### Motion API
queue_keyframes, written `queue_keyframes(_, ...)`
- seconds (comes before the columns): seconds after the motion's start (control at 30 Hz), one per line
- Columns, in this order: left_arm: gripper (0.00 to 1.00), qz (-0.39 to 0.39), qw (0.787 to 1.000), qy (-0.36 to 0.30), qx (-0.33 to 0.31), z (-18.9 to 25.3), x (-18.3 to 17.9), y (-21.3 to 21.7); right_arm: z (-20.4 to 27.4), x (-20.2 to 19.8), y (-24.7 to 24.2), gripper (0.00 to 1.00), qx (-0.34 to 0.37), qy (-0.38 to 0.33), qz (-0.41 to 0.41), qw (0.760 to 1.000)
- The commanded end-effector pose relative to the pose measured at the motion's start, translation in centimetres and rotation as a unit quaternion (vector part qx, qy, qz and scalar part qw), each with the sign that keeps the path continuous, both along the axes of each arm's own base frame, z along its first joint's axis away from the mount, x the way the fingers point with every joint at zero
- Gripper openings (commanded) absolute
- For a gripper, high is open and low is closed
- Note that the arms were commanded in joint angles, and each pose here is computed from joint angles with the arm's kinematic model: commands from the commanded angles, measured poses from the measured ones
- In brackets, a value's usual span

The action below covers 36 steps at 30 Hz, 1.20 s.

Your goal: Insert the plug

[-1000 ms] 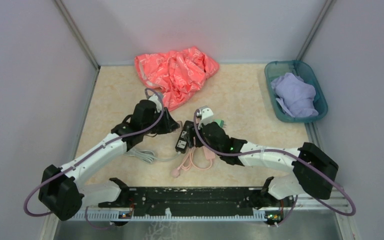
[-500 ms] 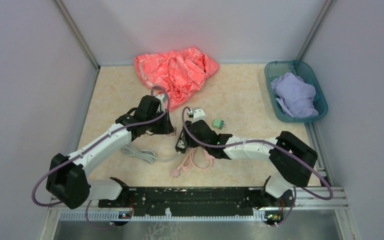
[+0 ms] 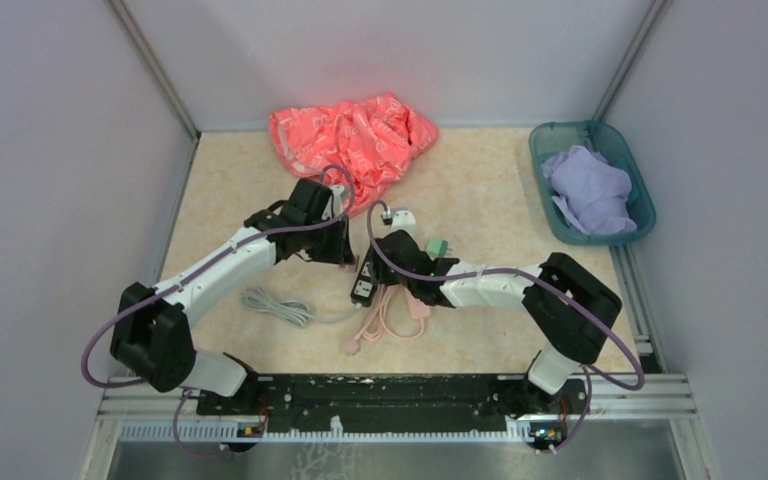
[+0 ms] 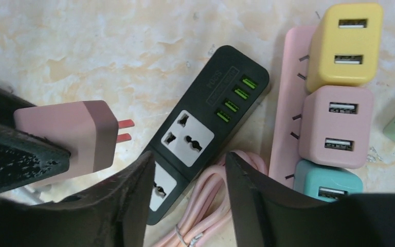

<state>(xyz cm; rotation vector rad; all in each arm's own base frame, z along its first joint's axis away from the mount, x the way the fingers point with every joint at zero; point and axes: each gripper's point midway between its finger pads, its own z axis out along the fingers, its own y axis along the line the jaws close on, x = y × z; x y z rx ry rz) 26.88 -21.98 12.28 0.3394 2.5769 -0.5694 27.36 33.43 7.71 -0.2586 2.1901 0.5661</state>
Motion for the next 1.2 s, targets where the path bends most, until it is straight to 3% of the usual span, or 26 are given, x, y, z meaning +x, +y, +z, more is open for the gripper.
queue_keyframes(0.0,0.03,-0.048,0.998,0.001,-0.027,1.9,-0.1,-0.6,5.4,-0.4,1.3,0.62,0.052,-0.113,0.093,0.988)
queue_keyframes(0.2,0.03,-0.090,0.995,-0.006,-0.047,4.3,-0.7,-1.1,7.2,-1.3,1.5,0.71,0.016,-0.205,0.188,0.960)
queue_keyframes(0.43,0.04,-0.118,0.990,-0.010,-0.072,6.3,-1.8,-1.6,11.5,-3.8,1.1,0.72,0.019,-0.399,0.283,0.872)
queue_keyframes(0.57,0.04,-0.133,0.987,-0.008,-0.089,7.2,-2.4,-2.0,12.1,-5.0,1.5,0.72,-0.004,-0.454,0.337,0.825)
queue_keyframes(0.7,0.04,-0.143,0.984,-0.004,-0.104,7.6,-2.9,-2.3,13.1,-5.3,1.7,0.72,-0.011,-0.496,0.347,0.796)
queue_keyframes(0.93,0.04,-0.155,0.980,0.002,-0.127,8.2,-3.8,-2.8,13.7,-5.2,2.1,0.72,-0.018,-0.530,0.349,0.772)
queue_keyframes(1.17,0.04,-0.164,0.976,0.005,-0.141,8.6,-4.4,-3.0,12.8,-4.7,2.4,0.70,-0.038,-0.529,0.352,0.771)
